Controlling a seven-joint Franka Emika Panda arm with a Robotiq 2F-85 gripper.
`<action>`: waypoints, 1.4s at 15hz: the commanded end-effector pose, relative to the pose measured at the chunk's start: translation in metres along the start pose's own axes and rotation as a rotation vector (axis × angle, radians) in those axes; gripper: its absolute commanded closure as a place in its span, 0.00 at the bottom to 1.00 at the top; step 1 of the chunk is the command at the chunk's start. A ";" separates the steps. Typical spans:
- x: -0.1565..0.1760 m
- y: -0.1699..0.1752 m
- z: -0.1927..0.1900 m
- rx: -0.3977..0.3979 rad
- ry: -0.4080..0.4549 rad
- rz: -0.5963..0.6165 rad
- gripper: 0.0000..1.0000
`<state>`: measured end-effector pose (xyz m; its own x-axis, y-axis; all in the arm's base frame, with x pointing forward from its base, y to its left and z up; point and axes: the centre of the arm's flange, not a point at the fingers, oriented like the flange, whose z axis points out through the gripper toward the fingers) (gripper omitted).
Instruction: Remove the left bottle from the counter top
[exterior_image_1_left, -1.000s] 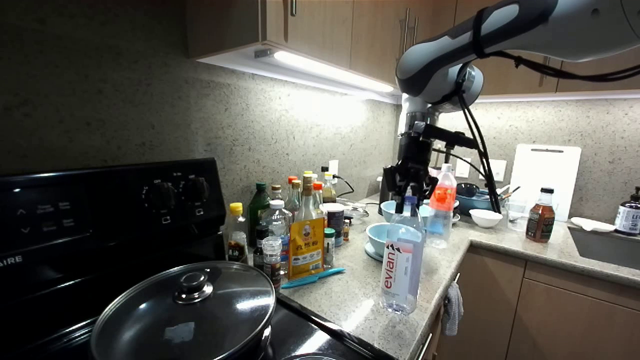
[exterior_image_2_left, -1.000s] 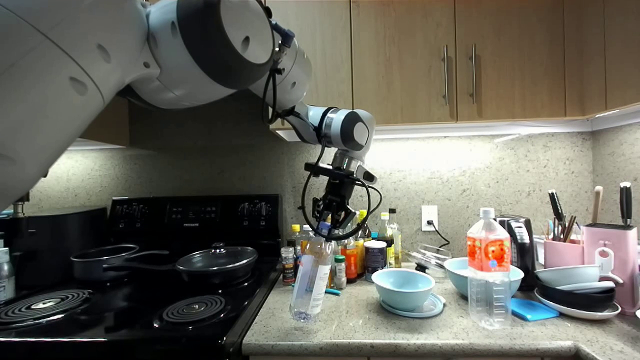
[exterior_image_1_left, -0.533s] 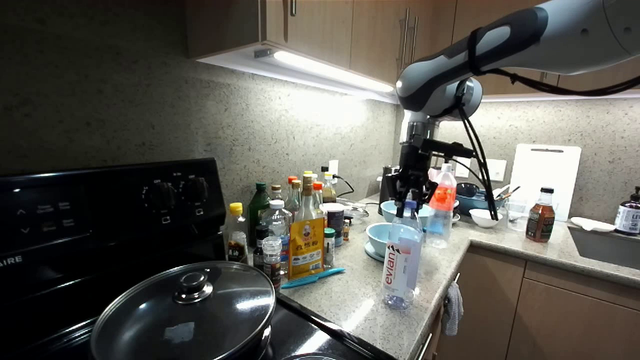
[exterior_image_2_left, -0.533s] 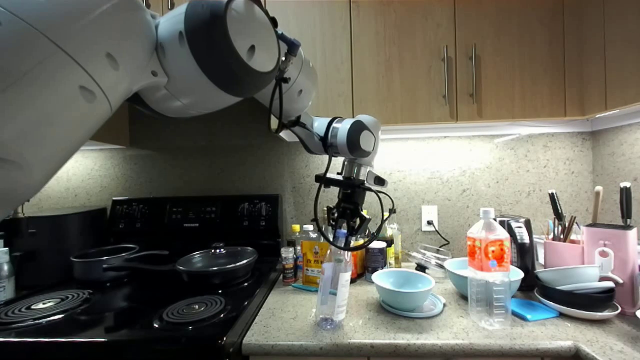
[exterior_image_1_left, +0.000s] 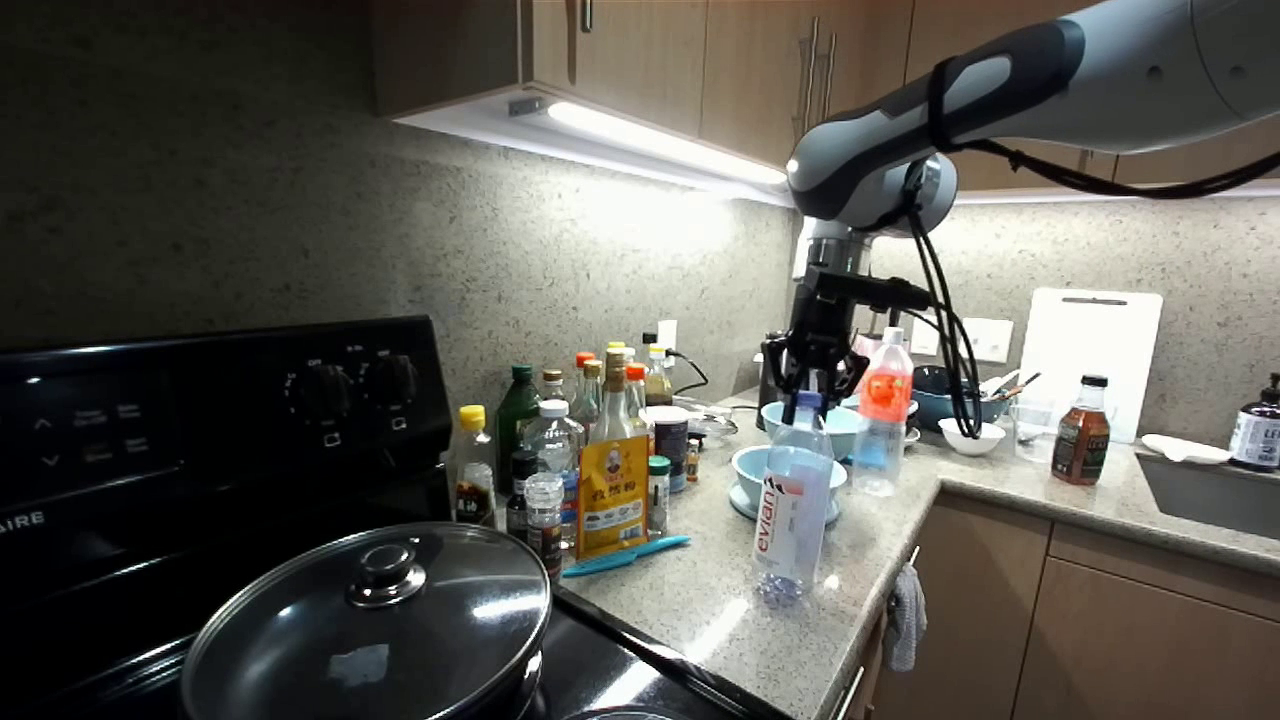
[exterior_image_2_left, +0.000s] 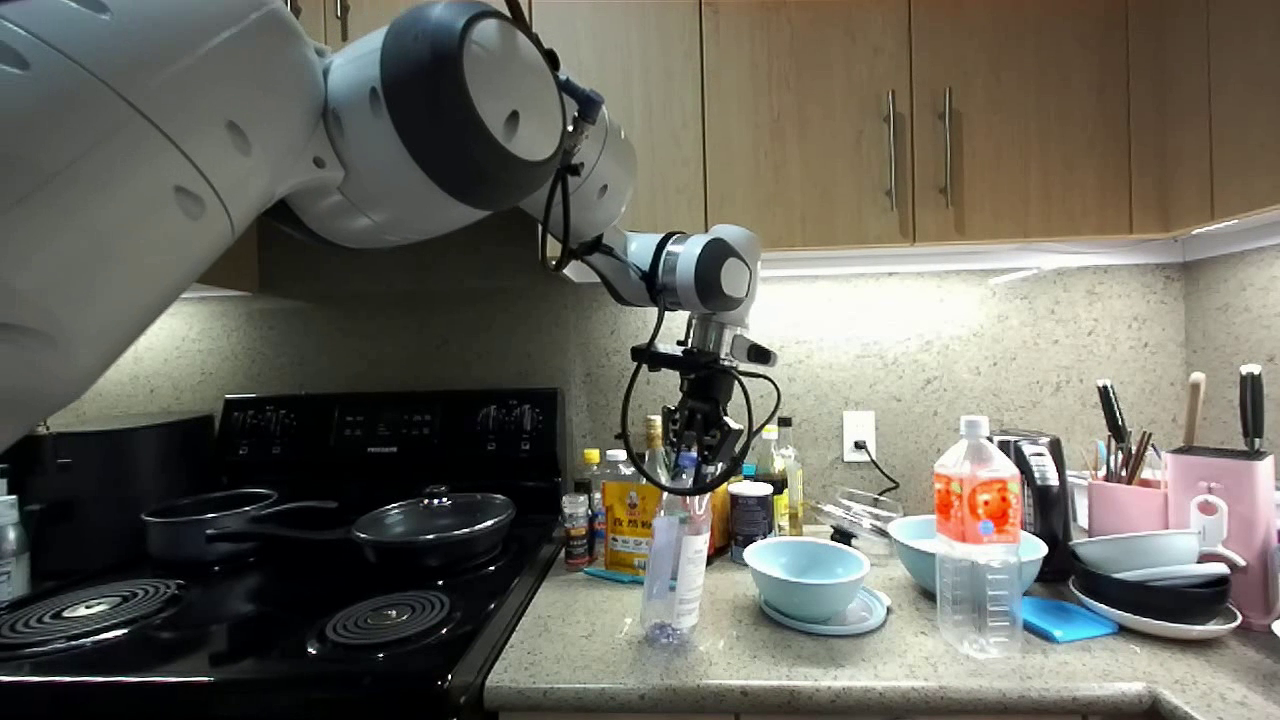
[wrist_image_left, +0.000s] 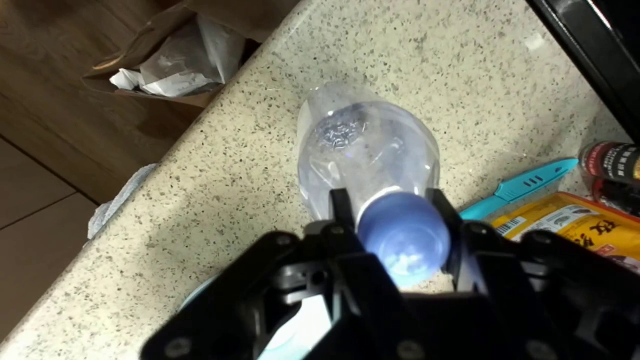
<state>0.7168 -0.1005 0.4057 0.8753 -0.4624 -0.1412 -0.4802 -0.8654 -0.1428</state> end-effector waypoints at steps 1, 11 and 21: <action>0.030 -0.042 -0.032 0.029 0.025 0.022 0.86; 0.001 -0.053 -0.028 0.035 0.195 -0.121 0.86; 0.012 -0.065 -0.045 0.042 0.300 -0.065 0.86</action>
<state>0.7725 -0.0409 0.4554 0.8981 -0.3920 0.1993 -0.3573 -0.9147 -0.1886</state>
